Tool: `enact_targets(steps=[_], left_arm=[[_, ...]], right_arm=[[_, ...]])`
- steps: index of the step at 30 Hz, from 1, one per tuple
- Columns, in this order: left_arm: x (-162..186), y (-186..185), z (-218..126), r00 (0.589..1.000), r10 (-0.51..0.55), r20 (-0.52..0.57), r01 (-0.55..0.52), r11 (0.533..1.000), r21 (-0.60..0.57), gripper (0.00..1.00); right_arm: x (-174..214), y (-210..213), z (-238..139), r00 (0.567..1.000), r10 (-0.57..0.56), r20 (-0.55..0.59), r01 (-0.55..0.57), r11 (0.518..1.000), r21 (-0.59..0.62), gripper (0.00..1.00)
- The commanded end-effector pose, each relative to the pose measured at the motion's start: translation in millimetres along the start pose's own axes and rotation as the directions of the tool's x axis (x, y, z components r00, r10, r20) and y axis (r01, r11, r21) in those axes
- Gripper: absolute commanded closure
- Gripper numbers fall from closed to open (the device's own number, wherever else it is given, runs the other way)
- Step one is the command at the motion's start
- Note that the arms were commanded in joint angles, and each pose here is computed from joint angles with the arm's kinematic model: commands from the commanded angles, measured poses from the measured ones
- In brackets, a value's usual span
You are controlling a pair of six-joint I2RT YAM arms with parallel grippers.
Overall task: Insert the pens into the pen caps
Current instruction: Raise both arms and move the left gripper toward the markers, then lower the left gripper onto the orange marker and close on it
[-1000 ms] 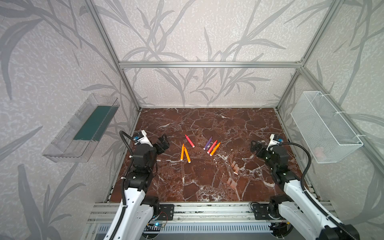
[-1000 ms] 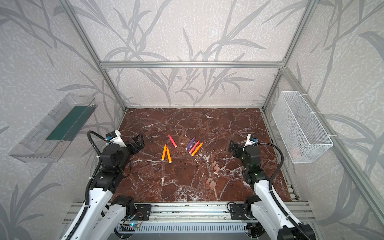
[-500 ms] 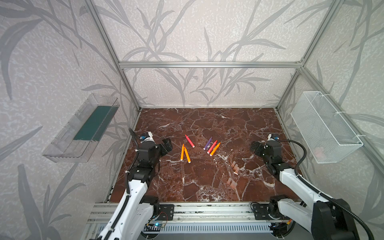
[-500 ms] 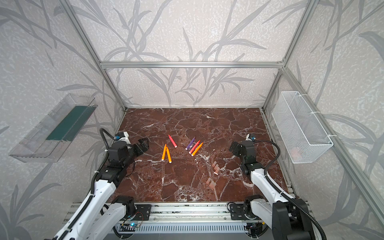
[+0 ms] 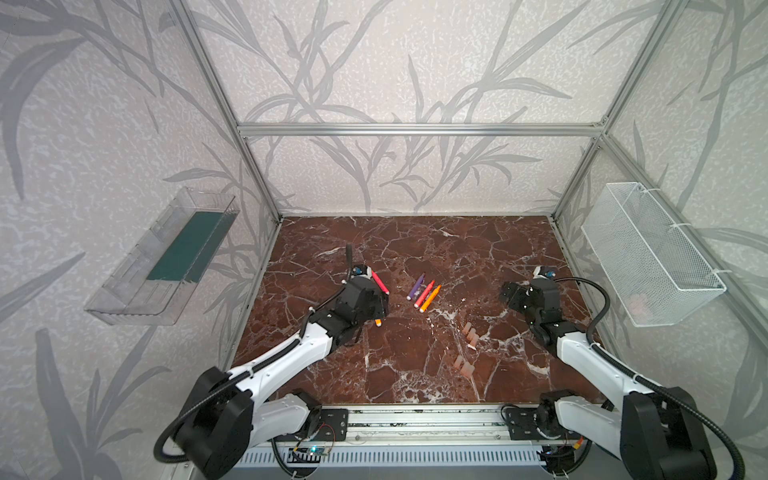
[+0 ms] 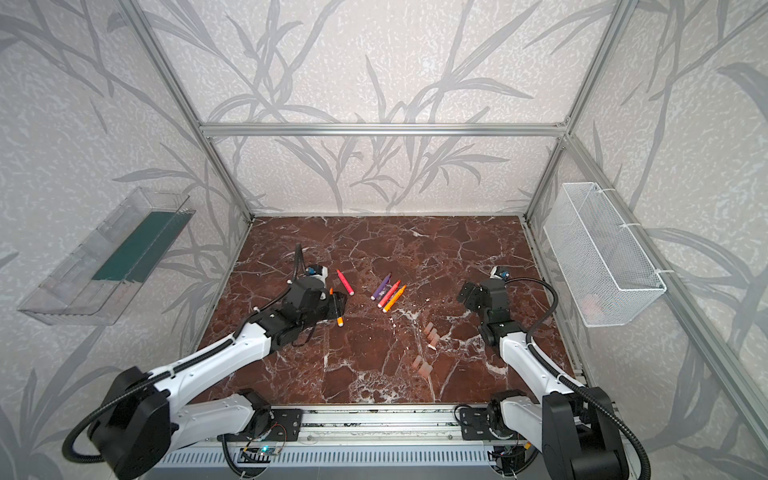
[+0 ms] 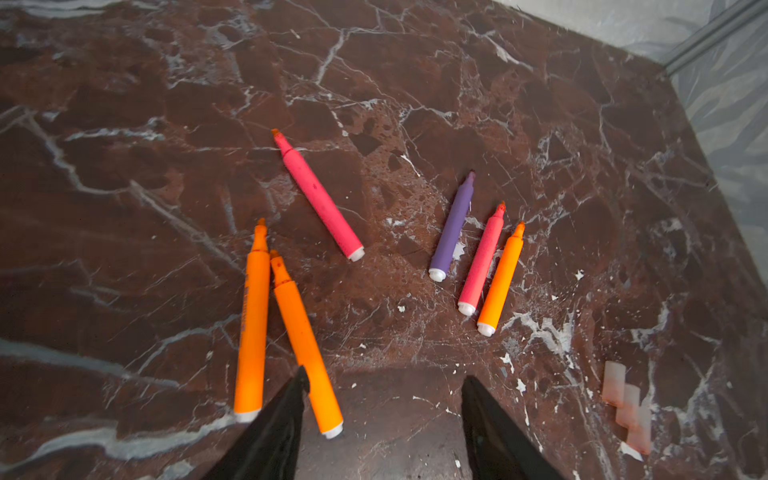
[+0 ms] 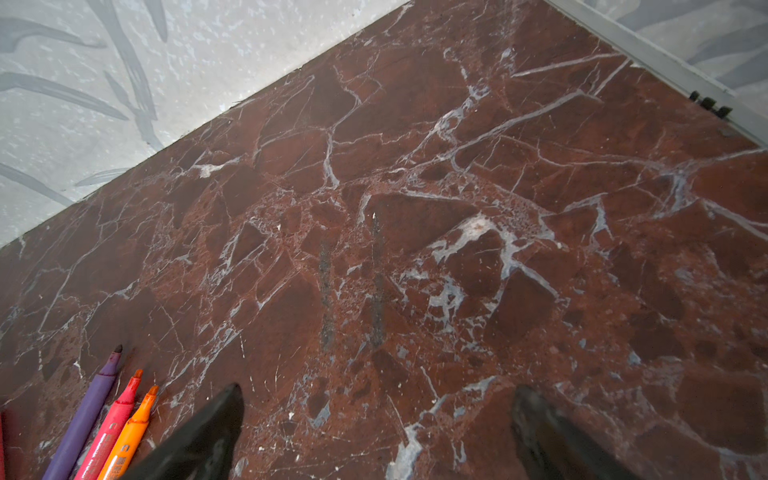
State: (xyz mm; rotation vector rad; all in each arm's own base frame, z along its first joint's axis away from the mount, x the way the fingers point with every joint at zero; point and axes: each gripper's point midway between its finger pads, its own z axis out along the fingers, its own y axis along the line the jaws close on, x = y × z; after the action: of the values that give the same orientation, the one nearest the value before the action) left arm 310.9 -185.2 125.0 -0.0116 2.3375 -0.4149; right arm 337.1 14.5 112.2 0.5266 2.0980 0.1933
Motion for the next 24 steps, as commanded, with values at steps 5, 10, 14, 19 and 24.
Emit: enact_targets(steps=[5, 10, 14, 19, 24], left_arm=[[12, -56, 33, 0.973, 0.217, -0.076, -0.216, 0.976, 0.029, 0.5], [34, -93, 55, 0.924, 0.347, -0.159, -0.342, 0.938, 0.061, 0.55], [47, -104, 75, 0.889, 0.408, -0.209, -0.411, 0.911, 0.031, 0.63], [51, -105, 94, 0.876, 0.419, -0.239, -0.431, 0.902, -0.001, 0.65], [55, -102, 104, 0.864, 0.427, -0.266, -0.449, 0.893, -0.026, 0.65]], right_arm=[[-7, 5, -1, 1.0, 0.0, 0.01, 0.0, 1.0, -0.009, 0.02], [-7, 6, 0, 1.0, -0.001, 0.004, 0.001, 1.0, -0.006, 0.02], [-6, 6, 0, 1.0, -0.002, 0.002, 0.002, 1.0, -0.007, 0.02], [-6, 6, -1, 1.0, -0.003, 0.0, 0.003, 1.0, -0.009, 0.02], [-6, 7, 0, 1.0, -0.004, -0.001, 0.004, 1.0, -0.011, 0.02]])
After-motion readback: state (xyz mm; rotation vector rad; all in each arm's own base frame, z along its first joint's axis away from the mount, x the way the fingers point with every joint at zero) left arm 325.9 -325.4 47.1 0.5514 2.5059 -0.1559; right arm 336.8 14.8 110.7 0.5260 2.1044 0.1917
